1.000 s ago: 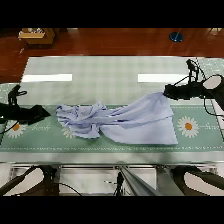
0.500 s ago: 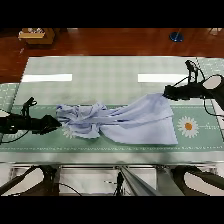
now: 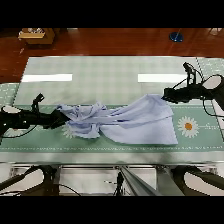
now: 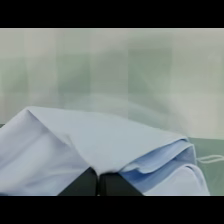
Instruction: Fold the shirts.
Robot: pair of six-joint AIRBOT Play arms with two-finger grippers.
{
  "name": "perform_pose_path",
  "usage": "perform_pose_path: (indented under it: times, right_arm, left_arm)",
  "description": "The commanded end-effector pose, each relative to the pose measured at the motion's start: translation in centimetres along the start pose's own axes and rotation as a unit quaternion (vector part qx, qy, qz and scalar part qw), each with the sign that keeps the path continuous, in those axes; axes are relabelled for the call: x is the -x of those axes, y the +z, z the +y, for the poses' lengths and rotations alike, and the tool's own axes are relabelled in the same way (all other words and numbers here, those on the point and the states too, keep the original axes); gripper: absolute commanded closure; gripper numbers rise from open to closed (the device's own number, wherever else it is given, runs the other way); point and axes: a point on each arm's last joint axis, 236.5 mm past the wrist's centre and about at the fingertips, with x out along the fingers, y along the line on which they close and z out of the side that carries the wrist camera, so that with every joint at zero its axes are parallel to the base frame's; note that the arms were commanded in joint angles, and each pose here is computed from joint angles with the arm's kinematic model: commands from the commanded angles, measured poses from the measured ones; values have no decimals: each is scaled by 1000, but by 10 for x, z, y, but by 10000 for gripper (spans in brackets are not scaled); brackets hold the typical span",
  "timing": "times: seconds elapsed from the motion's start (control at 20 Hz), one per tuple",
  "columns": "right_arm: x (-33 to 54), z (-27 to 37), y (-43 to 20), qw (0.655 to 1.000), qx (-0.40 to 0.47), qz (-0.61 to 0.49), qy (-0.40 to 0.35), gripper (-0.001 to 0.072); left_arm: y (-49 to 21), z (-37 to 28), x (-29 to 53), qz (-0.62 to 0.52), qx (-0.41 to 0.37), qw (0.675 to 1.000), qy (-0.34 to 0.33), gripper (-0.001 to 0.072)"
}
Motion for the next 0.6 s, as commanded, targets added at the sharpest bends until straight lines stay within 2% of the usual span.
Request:
perform_pose_path:
  times: [0.0, 0.1, 0.15, 0.25, 0.55]
  right_arm:
    - [0, 1, -4, 1000, 1, 7, 2, 701]
    - [0, 1, -4, 1000, 1, 7, 2, 701]
    - [0, 1, -4, 1000, 1, 7, 2, 701]
    - [0, 1, -4, 1000, 1, 7, 2, 701]
    - [14, -16, -1, 998, 38, -3, -45, 701]
  left_arm:
    - [32, 17, 4, -65, 7, 997, 31, 269]
    - [29, 16, 4, -58, 6, 998, 27, 566]
    - [28, 15, 4, -55, 6, 998, 25, 589]
    - [21, 11, 3, -41, -13, 999, 19, 682]
    - [5, -5, 7, -3, -30, 1000, -8, 683]
